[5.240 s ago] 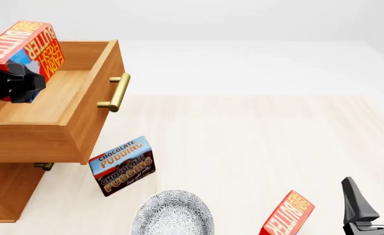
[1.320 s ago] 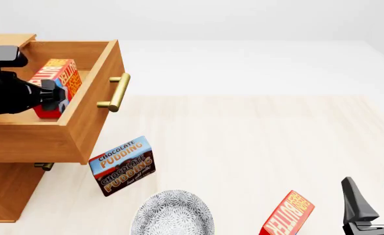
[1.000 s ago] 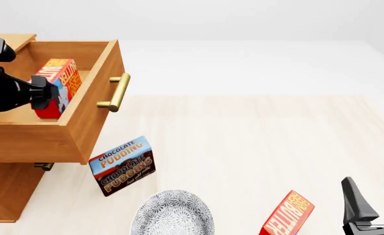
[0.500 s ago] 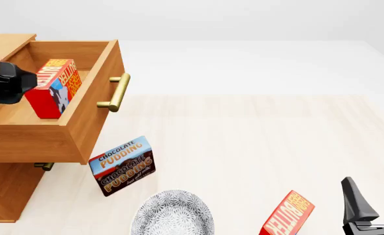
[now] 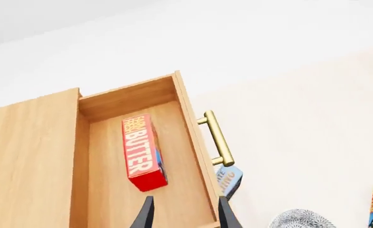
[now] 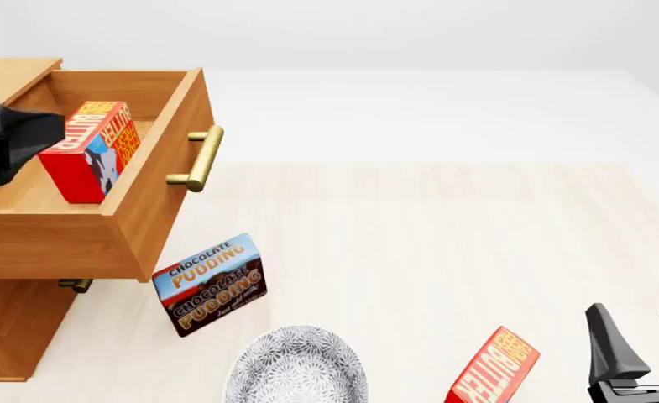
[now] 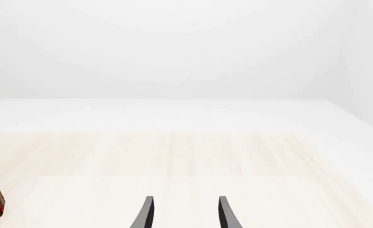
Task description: Put the butter at the front in the top drawer of the cabinet and close it.
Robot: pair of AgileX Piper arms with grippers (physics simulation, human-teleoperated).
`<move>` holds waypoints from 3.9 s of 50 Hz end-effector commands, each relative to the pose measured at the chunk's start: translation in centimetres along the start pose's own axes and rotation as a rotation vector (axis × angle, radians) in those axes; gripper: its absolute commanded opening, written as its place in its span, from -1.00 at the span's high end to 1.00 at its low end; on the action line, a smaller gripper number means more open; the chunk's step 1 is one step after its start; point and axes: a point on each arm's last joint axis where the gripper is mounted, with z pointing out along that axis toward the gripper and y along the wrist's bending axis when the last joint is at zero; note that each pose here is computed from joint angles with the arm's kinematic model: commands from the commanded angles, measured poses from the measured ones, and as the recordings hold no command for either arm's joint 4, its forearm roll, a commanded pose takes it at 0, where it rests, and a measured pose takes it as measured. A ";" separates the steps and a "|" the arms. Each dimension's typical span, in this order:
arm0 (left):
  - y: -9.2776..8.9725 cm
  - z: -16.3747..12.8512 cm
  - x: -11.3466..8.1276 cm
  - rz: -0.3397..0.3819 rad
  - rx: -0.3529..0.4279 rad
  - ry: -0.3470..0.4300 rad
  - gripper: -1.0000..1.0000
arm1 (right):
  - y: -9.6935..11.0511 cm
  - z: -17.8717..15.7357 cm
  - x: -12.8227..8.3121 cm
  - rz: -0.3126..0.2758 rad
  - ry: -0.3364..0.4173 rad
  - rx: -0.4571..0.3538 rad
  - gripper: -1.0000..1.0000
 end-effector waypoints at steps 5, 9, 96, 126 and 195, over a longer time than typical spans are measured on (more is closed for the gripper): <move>-2.0 1.3 -0.9 0.063 0.122 -0.053 -1.00 | 0.0 0.0 0.1 0.001 0.001 -0.001 -1.00; -2.8 2.9 -1.1 0.071 0.155 -0.048 -1.00 | 0.0 0.0 0.1 0.001 0.001 -0.001 -1.00; -15.8 24.5 2.2 -0.074 0.382 0.063 -1.00 | 0.0 0.1 0.0 0.000 0.001 -0.001 -1.00; -14.2 27.7 5.2 -0.145 0.314 0.120 -1.00 | 0.0 0.1 0.1 0.001 0.001 -0.001 -1.00; -6.5 26.5 8.0 -0.224 0.137 0.154 -1.00 | 0.0 0.1 0.1 0.000 0.001 0.000 -1.00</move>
